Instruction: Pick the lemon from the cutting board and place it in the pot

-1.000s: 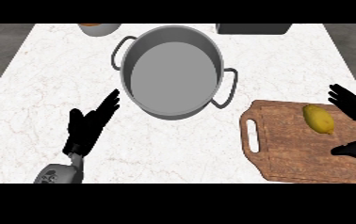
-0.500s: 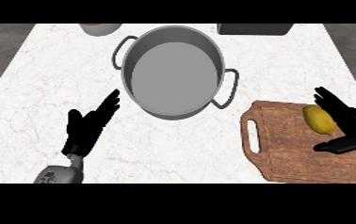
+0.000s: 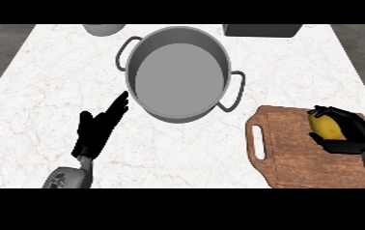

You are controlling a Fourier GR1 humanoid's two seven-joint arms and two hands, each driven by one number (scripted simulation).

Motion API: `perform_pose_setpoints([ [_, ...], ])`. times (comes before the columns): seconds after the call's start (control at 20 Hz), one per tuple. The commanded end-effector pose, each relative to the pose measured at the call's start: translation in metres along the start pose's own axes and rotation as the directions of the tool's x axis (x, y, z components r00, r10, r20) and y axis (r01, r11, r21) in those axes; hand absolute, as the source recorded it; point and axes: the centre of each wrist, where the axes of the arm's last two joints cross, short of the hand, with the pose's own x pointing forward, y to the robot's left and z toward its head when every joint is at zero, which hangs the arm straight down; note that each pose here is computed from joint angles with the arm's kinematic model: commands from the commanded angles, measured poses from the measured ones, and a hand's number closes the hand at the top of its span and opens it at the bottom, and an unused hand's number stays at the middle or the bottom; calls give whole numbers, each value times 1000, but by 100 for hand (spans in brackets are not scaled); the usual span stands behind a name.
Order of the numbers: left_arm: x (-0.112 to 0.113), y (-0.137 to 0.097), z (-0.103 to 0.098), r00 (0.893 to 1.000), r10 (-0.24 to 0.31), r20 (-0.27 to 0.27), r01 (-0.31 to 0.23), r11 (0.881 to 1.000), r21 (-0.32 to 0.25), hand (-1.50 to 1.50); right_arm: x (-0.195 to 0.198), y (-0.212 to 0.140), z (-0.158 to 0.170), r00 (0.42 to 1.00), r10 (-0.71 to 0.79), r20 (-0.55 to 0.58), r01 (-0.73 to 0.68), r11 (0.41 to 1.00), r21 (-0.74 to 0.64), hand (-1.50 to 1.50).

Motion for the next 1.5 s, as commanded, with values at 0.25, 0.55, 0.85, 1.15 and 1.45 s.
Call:
perform_pose_setpoints([
  [0.25, 0, 17, 3, 1000, 13, -1, -13, 1000, 11, 0, -26, 15, 22, 980, -109, 168, 113, 993, -15, 150],
  [0.55, -17, -2, -2, 1000, 6, -17, -6, 1000, -5, 0, -5, 91, -50, 974, -17, 228, 20, 1000, -10, 150],
  [0.85, -9, 2, 10, 1000, 20, 7, -20, 999, 26, 0, 21, 104, -70, 957, 13, 289, 5, 998, -60, 150],
  [1.15, -13, 6, 16, 1000, 10, -15, -10, 1000, 27, 0, 53, 86, -56, 924, 206, 322, -173, 977, -127, 150],
  [1.45, -22, 6, 23, 1000, 9, -19, -8, 1000, 26, 0, 119, 117, -62, 856, 345, 385, -291, 937, -193, 150],
])
